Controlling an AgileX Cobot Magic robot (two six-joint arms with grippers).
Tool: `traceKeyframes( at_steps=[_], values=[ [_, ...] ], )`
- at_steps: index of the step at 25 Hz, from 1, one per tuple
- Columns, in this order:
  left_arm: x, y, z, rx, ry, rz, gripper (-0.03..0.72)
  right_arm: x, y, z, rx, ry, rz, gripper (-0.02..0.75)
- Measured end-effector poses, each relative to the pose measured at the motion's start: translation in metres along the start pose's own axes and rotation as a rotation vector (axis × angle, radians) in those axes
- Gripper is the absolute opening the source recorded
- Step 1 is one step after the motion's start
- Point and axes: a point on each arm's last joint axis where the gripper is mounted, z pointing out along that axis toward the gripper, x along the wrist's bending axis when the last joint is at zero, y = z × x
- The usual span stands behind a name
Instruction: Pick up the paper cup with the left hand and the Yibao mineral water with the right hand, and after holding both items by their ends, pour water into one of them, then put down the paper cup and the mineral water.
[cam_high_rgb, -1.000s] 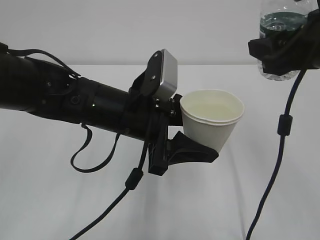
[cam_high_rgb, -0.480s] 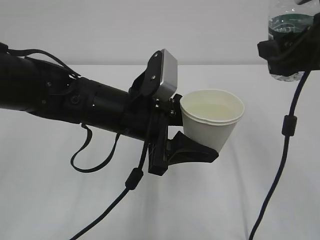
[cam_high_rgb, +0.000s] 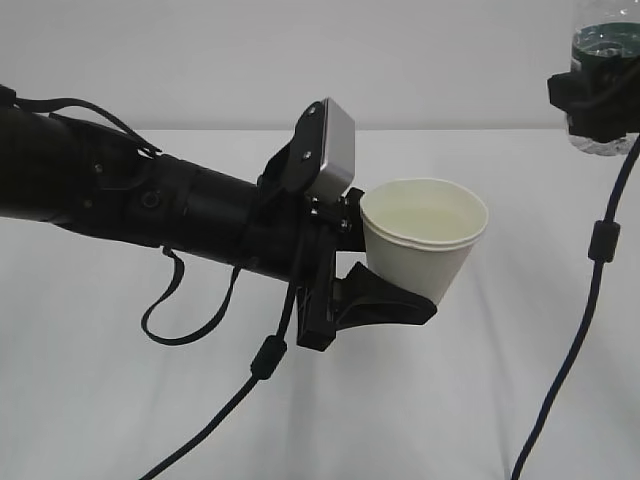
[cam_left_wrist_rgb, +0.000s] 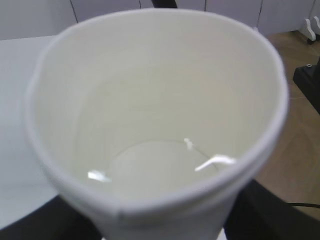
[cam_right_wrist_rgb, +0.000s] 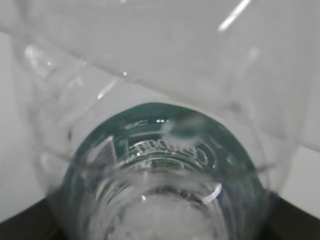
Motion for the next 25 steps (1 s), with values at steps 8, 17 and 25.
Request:
traceKeyframes(
  at_steps=[8, 17, 25],
  values=[
    [0.0, 0.0, 0.0, 0.003, 0.003, 0.0, 0.445, 0.009, -0.022, 0.032, 0.089, 0.075, 0.007, 0.478],
    [0.001, -0.001, 0.0, 0.006, 0.008, 0.0, 0.445, -0.016, -0.029, 0.036, 0.073, 0.054, 0.112, 0.478],
    [0.001, -0.001, 0.0, 0.007, 0.008, 0.0, 0.445, -0.017, -0.025, 0.036, 0.033, 0.049, 0.112, 0.478]
  ],
)
